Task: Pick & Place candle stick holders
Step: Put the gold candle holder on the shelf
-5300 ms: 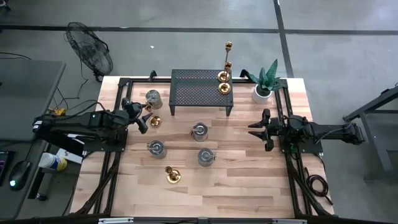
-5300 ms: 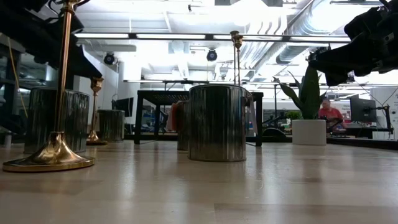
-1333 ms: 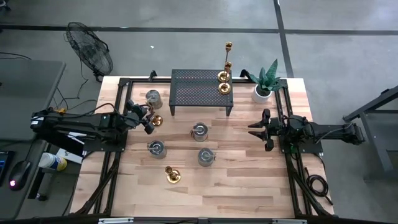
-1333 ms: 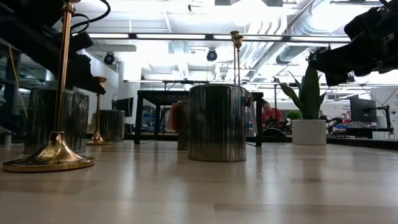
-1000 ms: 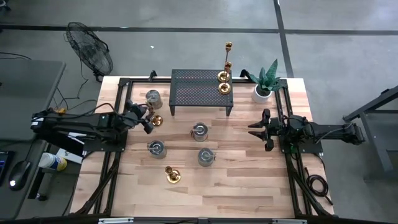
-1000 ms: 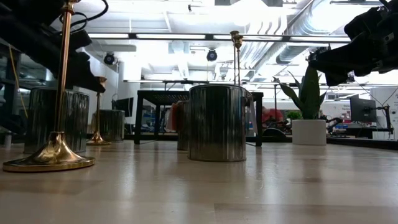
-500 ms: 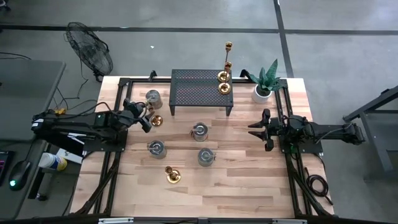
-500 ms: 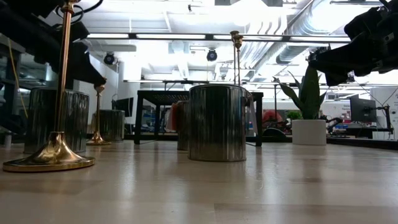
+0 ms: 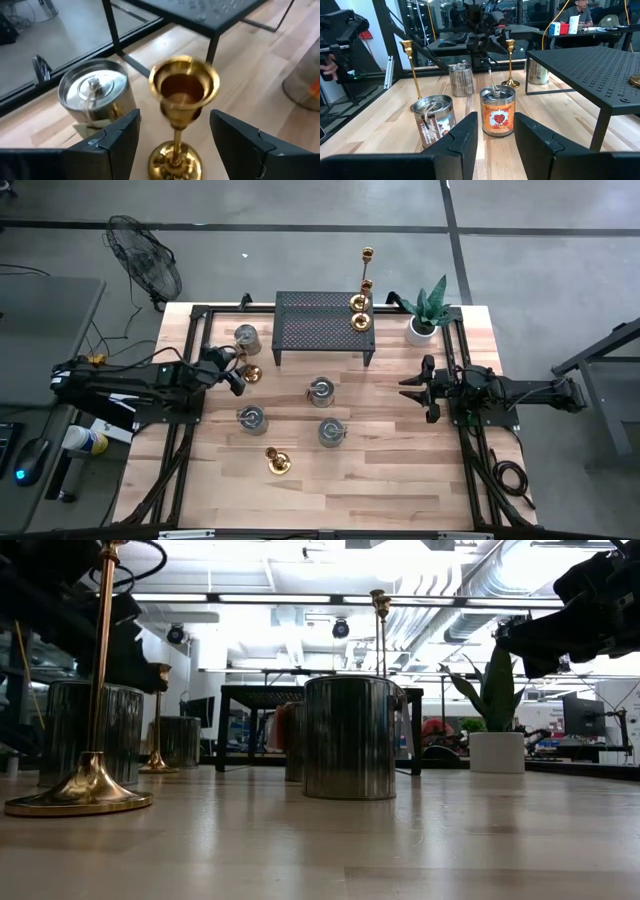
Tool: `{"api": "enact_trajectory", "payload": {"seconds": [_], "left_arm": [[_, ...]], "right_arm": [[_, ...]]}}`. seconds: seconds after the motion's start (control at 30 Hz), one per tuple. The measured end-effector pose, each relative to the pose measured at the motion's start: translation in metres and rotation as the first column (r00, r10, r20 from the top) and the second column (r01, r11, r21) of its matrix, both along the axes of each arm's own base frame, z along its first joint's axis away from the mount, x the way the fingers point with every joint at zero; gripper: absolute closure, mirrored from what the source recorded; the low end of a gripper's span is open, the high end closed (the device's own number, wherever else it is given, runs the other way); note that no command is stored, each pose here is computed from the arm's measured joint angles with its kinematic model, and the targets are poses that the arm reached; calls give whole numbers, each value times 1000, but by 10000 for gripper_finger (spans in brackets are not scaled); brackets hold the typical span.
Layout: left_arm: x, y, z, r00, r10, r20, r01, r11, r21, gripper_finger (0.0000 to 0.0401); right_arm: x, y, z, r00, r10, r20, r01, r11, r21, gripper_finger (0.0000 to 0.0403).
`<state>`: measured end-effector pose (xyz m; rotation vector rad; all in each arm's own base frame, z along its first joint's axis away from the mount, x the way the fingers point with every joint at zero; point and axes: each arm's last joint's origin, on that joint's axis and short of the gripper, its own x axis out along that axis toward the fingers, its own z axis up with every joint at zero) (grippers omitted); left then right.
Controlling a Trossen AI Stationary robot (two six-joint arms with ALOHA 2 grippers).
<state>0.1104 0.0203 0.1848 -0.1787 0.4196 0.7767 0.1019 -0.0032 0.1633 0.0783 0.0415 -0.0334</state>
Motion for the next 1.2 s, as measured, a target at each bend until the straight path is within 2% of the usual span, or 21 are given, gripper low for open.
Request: {"api": "enact_trajectory", "payload": {"seconds": [0.13, 0.43, 0.6, 0.87, 1.1, 1.2], "left_arm": [[0, 0, -11, 1000, -13, -23, 13, 1000, -10, 164], [2, 1, -28, 999, 20, 34, -20, 1000, 13, 164], [3, 1, -34, 999, 31, 21, -31, 999, 20, 164], [9, 1, -35, 997, 43, 69, -46, 998, 36, 164], [14, 1, -39, 999, 31, 37, -32, 999, 29, 166], [15, 1, -40, 999, 33, 32, -34, 999, 29, 180]], "right_arm": [[0, 0, 0, 1000, 0, 0, 0, 1000, 0, 285], [0, 0, 0, 1000, 0, 0, 0, 1000, 0, 285], [0, 0, 0, 1000, 0, 0, 0, 1000, 0, 285], [0, 0, 0, 1000, 0, 0, 0, 1000, 0, 285], [0, 0, 0, 1000, 0, 0, 0, 1000, 0, 285], [0, 0, 0, 1000, -1, 0, 1, 1000, 0, 285]]}}
